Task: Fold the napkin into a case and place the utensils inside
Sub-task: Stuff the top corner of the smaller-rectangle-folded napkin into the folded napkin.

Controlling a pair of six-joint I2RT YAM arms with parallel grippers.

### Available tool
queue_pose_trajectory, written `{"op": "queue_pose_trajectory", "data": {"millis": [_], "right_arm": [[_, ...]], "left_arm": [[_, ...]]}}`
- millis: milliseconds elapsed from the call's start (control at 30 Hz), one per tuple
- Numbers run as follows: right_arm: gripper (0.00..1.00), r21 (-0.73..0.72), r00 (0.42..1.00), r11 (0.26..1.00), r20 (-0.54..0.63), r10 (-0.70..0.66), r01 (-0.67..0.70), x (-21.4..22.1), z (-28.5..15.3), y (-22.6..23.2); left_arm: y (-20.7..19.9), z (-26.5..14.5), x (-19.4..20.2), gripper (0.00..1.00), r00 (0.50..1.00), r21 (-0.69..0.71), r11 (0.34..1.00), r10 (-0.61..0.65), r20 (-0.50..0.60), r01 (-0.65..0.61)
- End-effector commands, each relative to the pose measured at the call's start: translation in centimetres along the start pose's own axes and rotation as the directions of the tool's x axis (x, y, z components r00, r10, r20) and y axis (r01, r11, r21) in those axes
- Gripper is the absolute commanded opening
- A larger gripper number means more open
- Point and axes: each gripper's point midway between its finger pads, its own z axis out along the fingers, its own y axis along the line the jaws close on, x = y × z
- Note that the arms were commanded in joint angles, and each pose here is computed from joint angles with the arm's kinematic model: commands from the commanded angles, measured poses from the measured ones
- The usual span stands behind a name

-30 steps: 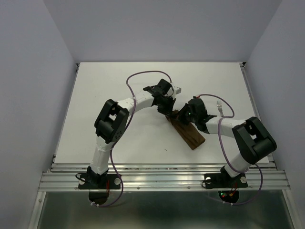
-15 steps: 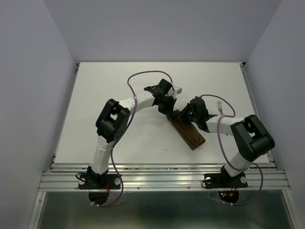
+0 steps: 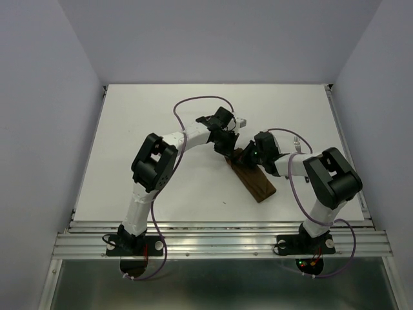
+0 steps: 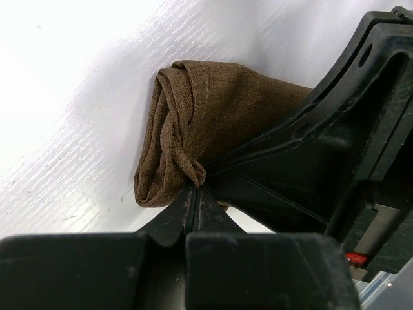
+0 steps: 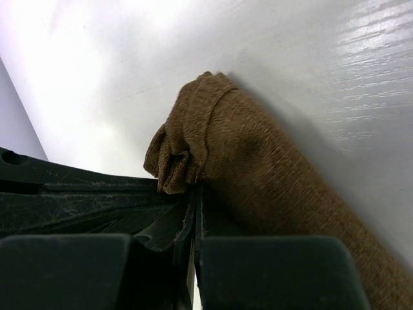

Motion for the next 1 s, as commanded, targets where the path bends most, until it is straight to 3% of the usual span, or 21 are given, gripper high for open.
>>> {"op": "queue_pose_trajectory", "data": {"millis": [0,233,767,967], "right_arm": [[0.01,0.014,1.000,1.000,0.004,0.000,0.000,-0.5,1.1,0.1],[0.01,0.189,0.998,0.981,0.029,0.047,-0.052,-0.4,1.7,-3.8],[0.01,0.180,0.995,0.979,0.056,0.087,-0.096,-1.1,1.9,-3.0],[0.01,0.159,0.994,0.982,0.062,0.093,-0.102,-1.3,2.0,-2.4]], "left_arm": [[-2.3,-1.1,-2.6,0.00,0.997,0.067,0.997,0.041,0.062,-0.046],[-3.8,-2.3,-3.8,0.00,0.995,0.120,0.991,0.042,0.090,-0.053],[-5.8,-3.6,-3.5,0.00,0.997,0.316,0.949,-0.010,0.074,-0.014],[-5.7,-3.1,-3.3,0.00,0.998,0.328,0.944,-0.032,0.054,0.013]]}}
